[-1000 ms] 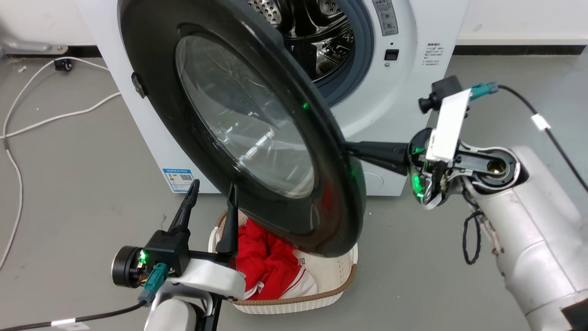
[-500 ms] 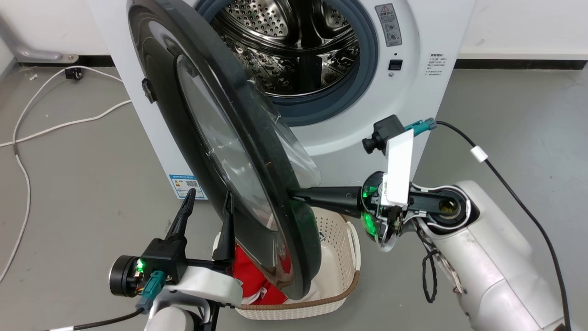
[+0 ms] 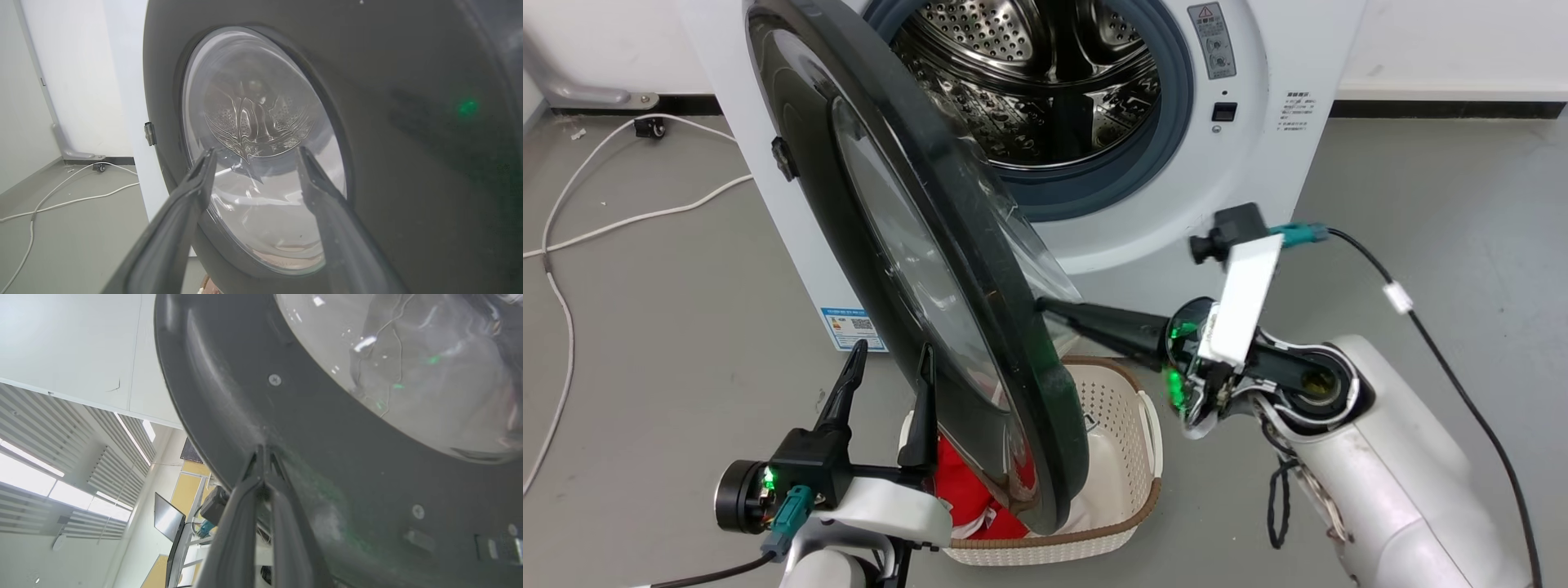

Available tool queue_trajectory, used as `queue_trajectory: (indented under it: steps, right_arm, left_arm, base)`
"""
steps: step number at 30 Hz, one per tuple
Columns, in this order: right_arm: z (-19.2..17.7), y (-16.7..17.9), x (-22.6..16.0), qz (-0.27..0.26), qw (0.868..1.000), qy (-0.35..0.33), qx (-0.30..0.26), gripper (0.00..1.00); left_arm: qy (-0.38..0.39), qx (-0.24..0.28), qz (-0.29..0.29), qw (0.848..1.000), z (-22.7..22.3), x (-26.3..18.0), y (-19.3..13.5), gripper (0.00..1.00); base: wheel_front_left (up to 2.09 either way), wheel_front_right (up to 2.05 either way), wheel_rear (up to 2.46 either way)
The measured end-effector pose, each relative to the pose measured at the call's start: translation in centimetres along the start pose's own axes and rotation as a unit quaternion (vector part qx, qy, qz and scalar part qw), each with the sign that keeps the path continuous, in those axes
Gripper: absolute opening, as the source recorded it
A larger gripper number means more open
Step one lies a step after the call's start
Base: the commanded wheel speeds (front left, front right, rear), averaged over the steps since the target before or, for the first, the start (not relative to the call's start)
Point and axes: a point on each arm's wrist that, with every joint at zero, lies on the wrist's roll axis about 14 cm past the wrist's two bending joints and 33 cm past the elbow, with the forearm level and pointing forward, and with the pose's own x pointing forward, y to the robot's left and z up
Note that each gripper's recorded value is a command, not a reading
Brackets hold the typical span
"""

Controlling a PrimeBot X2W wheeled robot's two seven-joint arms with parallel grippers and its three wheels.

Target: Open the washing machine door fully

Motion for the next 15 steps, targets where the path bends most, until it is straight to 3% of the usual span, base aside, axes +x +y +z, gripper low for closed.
queue_trajectory:
  steps: [5,9,15]
  right_arm:
    - [4.2,-0.5,-3.0,-0.004,0.991,-0.132,-0.007,0.00]
    - [6.5,-1.6,-6.9,-0.007,0.974,-0.227,0.005,0.00]
    - [6.8,-5.0,-12.9,-0.049,0.945,-0.322,0.025,0.00]
  left_arm:
    - [0.003,-0.001,-0.001,1.000,-0.2,0.1,-0.1,1.00]
    - [0.003,-0.002,-0.002,1.000,-0.3,0.2,-0.2,1.00]
    - [0.006,-0.002,-0.003,1.000,-0.5,0.2,-0.3,1.00]
  base:
    - [0.00,0.00,0.00]
    - [0.00,0.00,0.00]
    - [0.00,0.00,0.00]
